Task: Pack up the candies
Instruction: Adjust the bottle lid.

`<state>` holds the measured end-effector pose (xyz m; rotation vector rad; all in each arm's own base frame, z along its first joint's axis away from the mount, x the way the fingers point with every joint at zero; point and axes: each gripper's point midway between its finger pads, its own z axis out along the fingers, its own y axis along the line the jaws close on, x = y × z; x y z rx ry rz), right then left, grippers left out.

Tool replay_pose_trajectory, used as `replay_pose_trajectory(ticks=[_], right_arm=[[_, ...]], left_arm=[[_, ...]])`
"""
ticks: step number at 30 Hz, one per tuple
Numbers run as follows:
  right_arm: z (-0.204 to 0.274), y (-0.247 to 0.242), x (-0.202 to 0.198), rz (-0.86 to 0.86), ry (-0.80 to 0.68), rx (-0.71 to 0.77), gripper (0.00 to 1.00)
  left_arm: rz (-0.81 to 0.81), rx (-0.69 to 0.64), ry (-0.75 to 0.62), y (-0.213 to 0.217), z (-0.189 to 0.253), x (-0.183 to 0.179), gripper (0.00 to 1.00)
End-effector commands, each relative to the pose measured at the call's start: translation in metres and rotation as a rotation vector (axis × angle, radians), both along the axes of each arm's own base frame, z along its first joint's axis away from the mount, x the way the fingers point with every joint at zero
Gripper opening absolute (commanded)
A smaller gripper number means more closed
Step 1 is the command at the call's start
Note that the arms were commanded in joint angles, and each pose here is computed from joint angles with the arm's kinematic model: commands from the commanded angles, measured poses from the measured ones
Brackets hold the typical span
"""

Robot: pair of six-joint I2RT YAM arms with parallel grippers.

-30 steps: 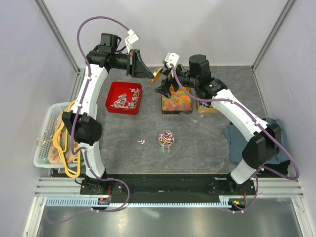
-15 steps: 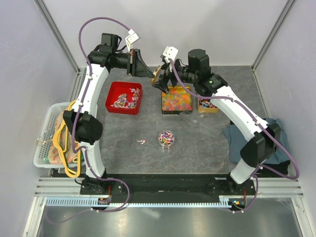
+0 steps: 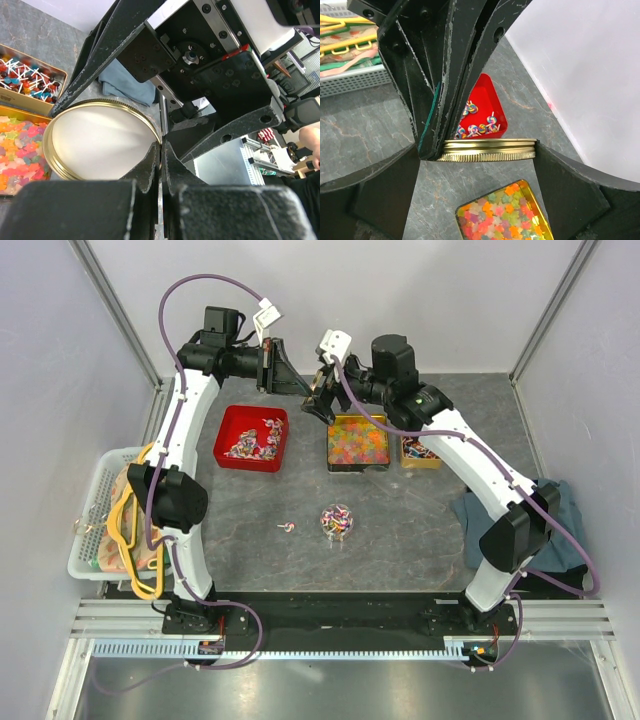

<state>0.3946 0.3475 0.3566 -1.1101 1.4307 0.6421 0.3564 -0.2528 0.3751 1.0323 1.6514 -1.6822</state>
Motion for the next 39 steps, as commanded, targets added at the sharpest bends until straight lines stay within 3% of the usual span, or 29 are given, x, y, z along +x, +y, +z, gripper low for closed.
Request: replay_pose_trajectory(ticks=[1,4,12,19,23,32,39], right_arm=[[0.017,0.004,0.0,0.012,-0.08,-0.007,0.98],[0.022,-0.007,0.004,0.001,-0.073,-0.007,0.98],[0.041,-0.055,-0.043,0.353,0.11,0.156,0.98],[0.008,-0.087,-0.052,0.551,0.288,0.229,0.98],[-0.016,-0.083,-0.038,0.597,0.408,0.243,0.98],[-0.019,-0.079,-0.025,0.602,0.403,0.242,0.98],[-0.009,-0.08,-0.047,0.623,0.332,0.232,0.98]], left_arm=[[-0.261,-0.195,0.043,0.012,0.04,-0.045,0.02],[-0.262,-0.197,0.025,0.013,0.045,-0.05,0.02],[-0.265,-0.201,0.011,0.017,0.054,-0.061,0.02],[-0.281,-0.206,-0.008,0.015,0.059,-0.077,0.02],[-0.309,-0.205,0.024,0.008,0.053,-0.091,0.02],[-0.401,-0.214,0.027,-0.011,0.049,-0.135,0.02],[-0.407,-0.212,0.031,-0.015,0.047,-0.131,0.02]])
